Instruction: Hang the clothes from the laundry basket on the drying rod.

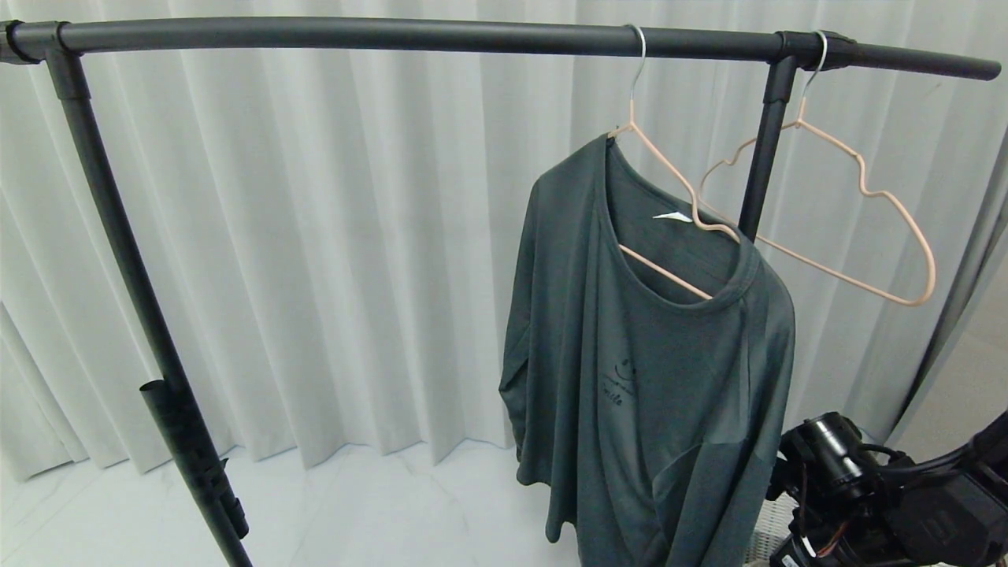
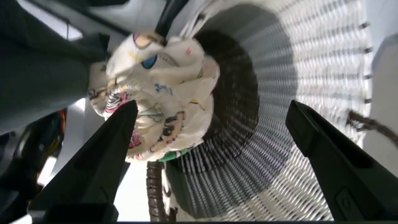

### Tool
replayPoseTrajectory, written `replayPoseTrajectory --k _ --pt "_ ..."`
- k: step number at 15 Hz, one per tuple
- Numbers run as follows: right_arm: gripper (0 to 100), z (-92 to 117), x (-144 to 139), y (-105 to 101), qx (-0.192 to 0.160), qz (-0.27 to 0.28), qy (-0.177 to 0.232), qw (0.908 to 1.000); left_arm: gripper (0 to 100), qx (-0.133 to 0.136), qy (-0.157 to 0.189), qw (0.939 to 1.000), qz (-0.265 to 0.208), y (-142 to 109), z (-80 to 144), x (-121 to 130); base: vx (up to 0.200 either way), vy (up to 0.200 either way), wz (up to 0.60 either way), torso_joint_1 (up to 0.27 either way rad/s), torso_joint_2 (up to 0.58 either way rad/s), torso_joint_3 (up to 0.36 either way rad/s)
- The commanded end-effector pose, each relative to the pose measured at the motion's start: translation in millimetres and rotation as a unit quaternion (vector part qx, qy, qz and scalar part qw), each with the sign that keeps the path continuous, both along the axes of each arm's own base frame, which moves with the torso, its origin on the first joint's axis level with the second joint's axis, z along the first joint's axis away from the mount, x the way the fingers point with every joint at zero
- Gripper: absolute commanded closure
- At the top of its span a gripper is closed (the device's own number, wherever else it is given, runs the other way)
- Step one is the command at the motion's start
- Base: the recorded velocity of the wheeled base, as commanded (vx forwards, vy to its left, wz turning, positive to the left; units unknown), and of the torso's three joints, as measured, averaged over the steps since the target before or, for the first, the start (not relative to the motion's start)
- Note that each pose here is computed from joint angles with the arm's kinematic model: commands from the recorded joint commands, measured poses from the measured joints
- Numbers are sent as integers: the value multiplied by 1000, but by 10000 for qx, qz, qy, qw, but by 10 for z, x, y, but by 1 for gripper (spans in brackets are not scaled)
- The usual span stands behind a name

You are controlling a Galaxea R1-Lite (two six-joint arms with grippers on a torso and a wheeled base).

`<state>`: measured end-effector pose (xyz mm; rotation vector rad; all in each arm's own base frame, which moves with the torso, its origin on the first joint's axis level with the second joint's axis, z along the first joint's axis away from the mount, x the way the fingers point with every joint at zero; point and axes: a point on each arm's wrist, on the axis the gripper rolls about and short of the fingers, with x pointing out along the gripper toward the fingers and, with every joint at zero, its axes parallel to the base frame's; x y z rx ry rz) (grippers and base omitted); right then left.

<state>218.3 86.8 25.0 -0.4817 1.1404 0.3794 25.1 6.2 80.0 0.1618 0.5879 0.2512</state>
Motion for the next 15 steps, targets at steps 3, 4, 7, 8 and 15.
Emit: replayPoseTrajectory --k 3,4,7,8,15 --pt "0 -193 50 7 -356 -121 187 9991 0 3 5 10000 3 0 0 2 0 0 0 0 0 0" --pt "0 -206 58 -1 -532 -197 65 9984 0 3 -3 10000 3 0 0 0 0 0 0 0 0 0" --pt "100 -160 54 40 -547 -237 -95 9982 0 3 -3 10000 3 0 0 0 0 0 0 0 0 0" --pt "100 -106 37 81 -452 -280 -202 9984 0 3 -3 10000 3 0 0 0 0 0 0 0 0 0" --pt "100 692 -447 344 839 -356 -1224 9883 0 -4 -117 9999 -11 0 6 -18 -57 0 0 1 1 1"
